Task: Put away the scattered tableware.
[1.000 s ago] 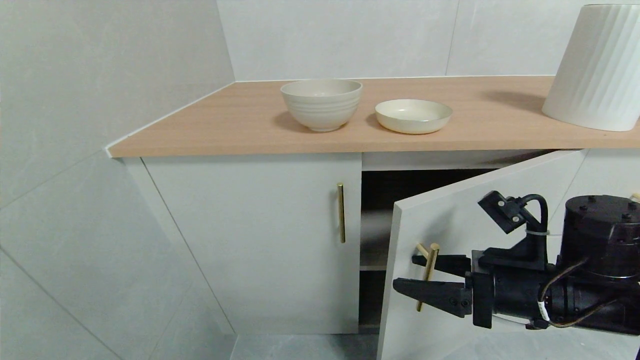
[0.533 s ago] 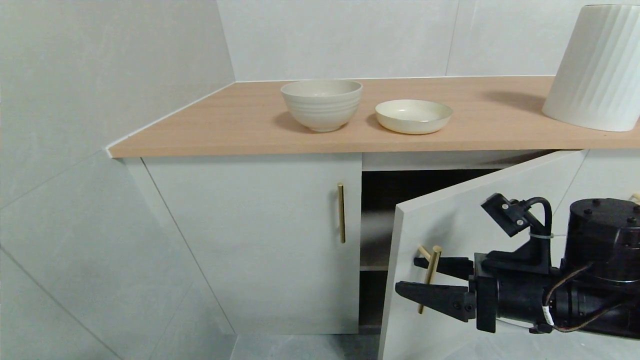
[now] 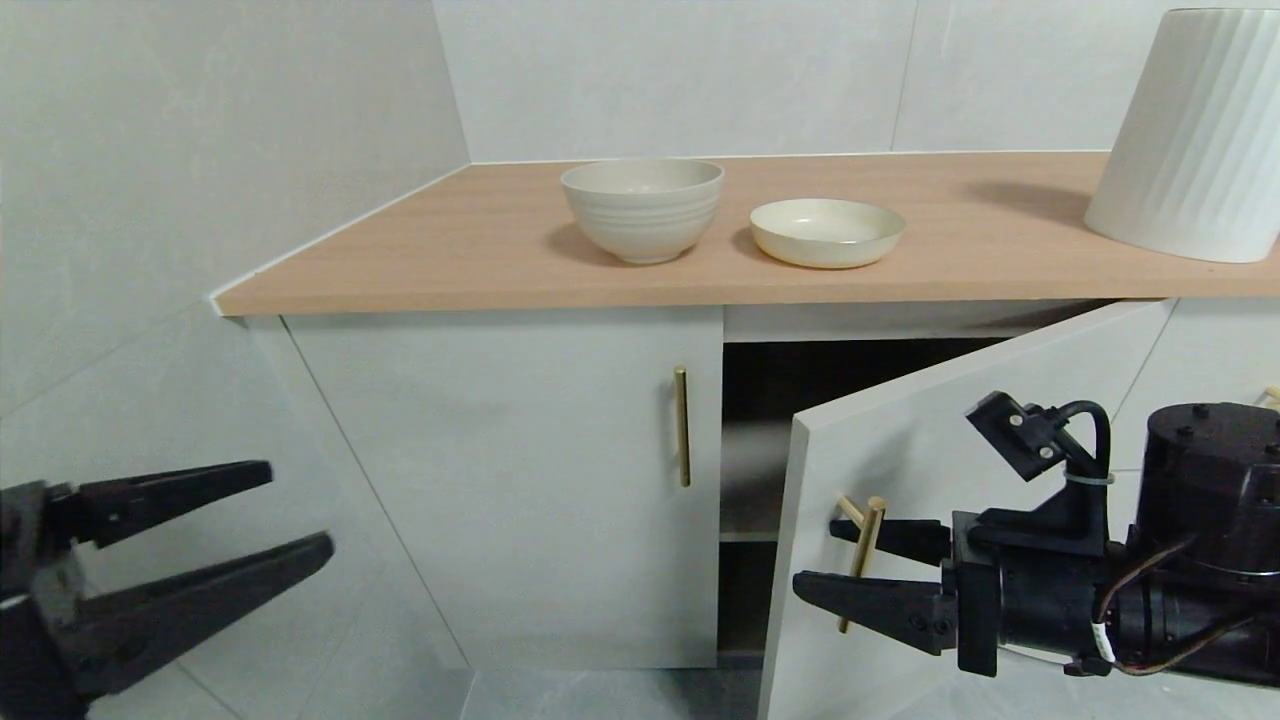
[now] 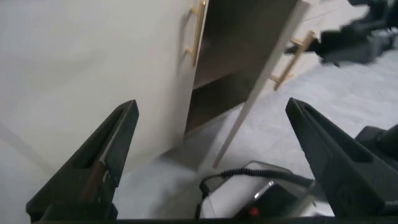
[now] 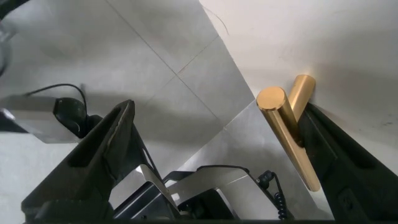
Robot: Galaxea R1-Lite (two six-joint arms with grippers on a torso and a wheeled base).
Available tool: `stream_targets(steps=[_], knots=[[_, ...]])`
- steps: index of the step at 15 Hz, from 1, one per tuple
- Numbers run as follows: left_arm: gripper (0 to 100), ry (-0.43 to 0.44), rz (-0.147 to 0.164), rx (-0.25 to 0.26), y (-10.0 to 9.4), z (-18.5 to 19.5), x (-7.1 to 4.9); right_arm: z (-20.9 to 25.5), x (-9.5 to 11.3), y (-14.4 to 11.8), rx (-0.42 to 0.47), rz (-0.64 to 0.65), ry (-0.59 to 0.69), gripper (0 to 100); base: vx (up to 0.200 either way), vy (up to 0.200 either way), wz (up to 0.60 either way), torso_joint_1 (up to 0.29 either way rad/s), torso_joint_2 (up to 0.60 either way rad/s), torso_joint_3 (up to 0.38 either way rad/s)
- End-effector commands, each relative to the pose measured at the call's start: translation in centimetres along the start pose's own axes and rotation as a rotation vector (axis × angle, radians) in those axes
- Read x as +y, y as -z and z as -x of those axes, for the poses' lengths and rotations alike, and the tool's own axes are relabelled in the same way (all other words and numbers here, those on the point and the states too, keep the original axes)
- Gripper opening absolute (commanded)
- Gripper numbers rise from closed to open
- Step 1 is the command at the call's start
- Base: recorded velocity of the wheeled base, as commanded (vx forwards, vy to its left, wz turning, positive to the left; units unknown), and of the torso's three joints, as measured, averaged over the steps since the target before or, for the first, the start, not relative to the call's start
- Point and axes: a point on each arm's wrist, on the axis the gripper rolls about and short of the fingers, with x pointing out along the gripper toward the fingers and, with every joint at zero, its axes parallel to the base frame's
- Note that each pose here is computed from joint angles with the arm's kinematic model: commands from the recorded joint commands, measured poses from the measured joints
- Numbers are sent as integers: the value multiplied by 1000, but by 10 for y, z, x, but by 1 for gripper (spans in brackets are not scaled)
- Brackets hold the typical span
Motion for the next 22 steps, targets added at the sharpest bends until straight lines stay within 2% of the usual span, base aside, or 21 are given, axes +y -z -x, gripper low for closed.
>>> stream_targets(steps=[1, 2, 3, 4, 5, 7, 8, 9, 12, 14, 15, 17, 19, 20, 22], knots=[[100, 71, 66, 139, 10, -65, 28, -1, 0, 1, 4, -2, -2, 100, 0, 0, 0, 0, 0, 0], [100, 100, 83, 179, 19, -86, 32, -1, 0, 1, 4, -2, -2, 100, 0, 0, 0, 0, 0, 0], [100, 108, 86, 187, 21, -91, 33, -1, 0, 1, 5, -2, -4, 100, 0, 0, 0, 0, 0, 0], [100, 133, 92, 216, 32, -105, 34, -1, 0, 1, 7, -3, -4, 100, 0, 0, 0, 0, 0, 0], [100, 168, 86, 234, 45, -122, 34, -1, 0, 1, 8, -3, -4, 100, 0, 0, 0, 0, 0, 0], [100, 201, 70, 240, 59, -134, 29, -1, -1, 2, 9, -4, -3, 100, 0, 0, 0, 0, 0, 0], [100, 206, 72, 250, 64, -139, 24, -1, -1, 2, 10, -5, -3, 100, 0, 0, 0, 0, 0, 0], [0, 195, 79, 260, 66, -142, 20, -1, -1, 2, 12, -6, -3, 100, 0, 0, 0, 0, 0, 0], [0, 180, 88, 251, 62, -145, 17, -1, -1, 3, 15, -8, -1, 100, 0, 0, 0, 0, 0, 0], [0, 192, 114, 234, 56, -146, 13, -1, -1, 3, 14, -9, -2, 100, 0, 0, 0, 0, 0, 0], [0, 206, 135, 218, 50, -148, 8, -1, -1, 2, 12, -7, -2, 100, 0, 0, 0, 0, 0, 0], [0, 247, 151, 187, 37, -155, -2, -1, 0, 2, 7, -3, -3, 100, 0, 0, 0, 0, 0, 0], [0, 315, 180, 184, 26, -178, -18, 0, 0, 1, 5, -2, -3, 100, 0, 0, 0, 0, 0, 0], [0, 356, 184, 189, 23, -187, -29, 0, 0, 1, 5, -2, -3, 100, 0, 0, 0, 0, 0, 0], [0, 410, 218, 226, 27, -198, -47, 1, 1, 1, 2, 1, -4, 100, 0, 0, 0, 0, 0, 0]])
